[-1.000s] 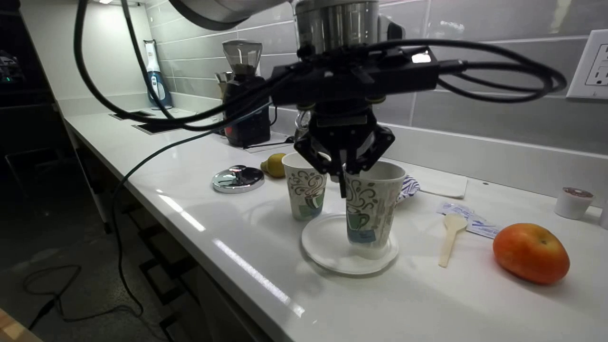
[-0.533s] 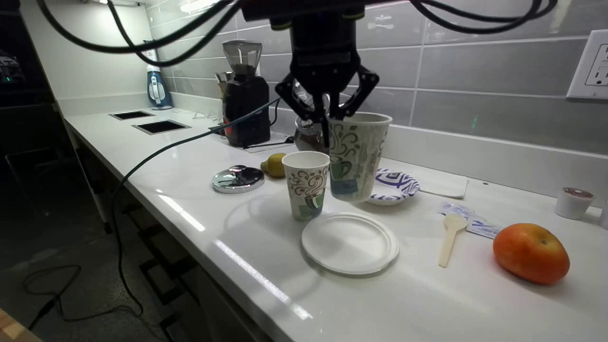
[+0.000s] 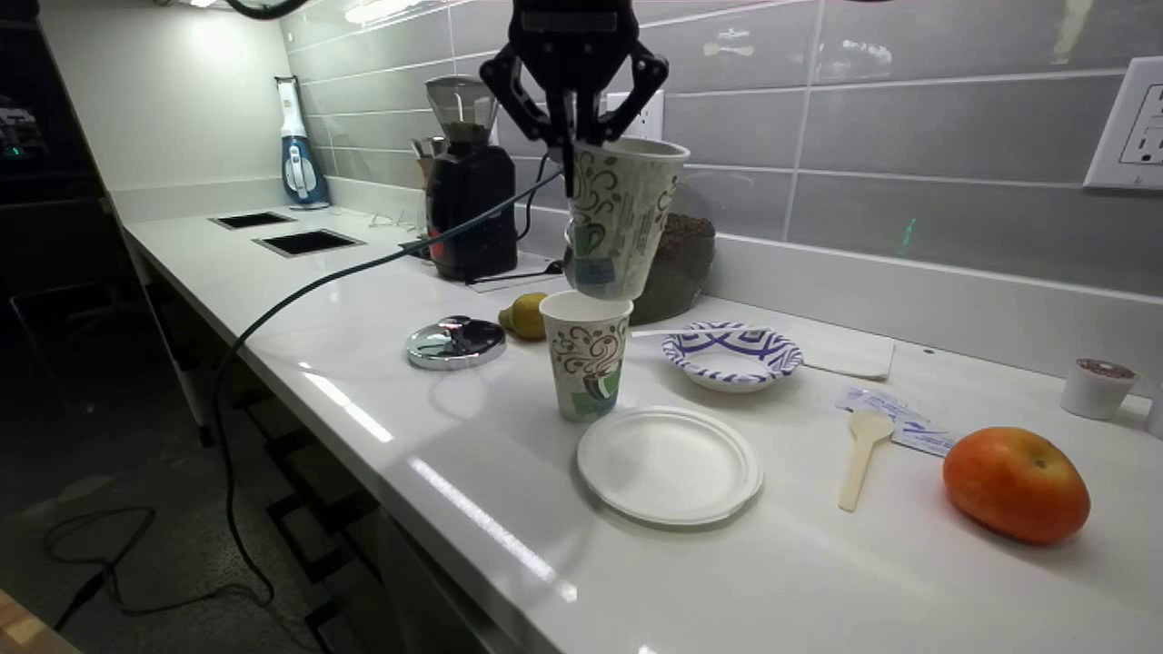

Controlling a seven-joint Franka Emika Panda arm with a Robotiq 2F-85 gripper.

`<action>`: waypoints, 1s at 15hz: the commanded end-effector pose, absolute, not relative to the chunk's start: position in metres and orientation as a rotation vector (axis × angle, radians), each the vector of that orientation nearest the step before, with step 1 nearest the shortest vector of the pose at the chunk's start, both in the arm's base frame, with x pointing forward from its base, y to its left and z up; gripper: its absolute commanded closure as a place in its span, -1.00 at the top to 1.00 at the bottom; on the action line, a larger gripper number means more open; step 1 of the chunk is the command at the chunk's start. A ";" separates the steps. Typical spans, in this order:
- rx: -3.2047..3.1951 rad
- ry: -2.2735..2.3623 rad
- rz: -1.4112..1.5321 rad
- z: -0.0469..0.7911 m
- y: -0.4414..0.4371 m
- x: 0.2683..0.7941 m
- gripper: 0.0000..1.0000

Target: Pour the contents from the right cup into the left cup

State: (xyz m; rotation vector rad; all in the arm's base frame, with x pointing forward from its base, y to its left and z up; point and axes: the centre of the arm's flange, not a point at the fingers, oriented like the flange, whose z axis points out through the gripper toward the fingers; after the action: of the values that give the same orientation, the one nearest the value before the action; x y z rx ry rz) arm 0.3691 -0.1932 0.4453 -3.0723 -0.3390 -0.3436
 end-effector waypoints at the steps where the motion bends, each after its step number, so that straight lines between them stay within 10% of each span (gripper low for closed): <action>1: -2.947 -0.249 -0.572 0.447 -0.186 0.386 -0.99; 15: -2.446 0.111 -0.831 0.433 -0.191 0.375 -0.99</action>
State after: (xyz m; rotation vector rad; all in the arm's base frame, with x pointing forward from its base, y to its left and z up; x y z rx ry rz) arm 0.3863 -0.1880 0.4429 -2.5341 0.0873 -0.8135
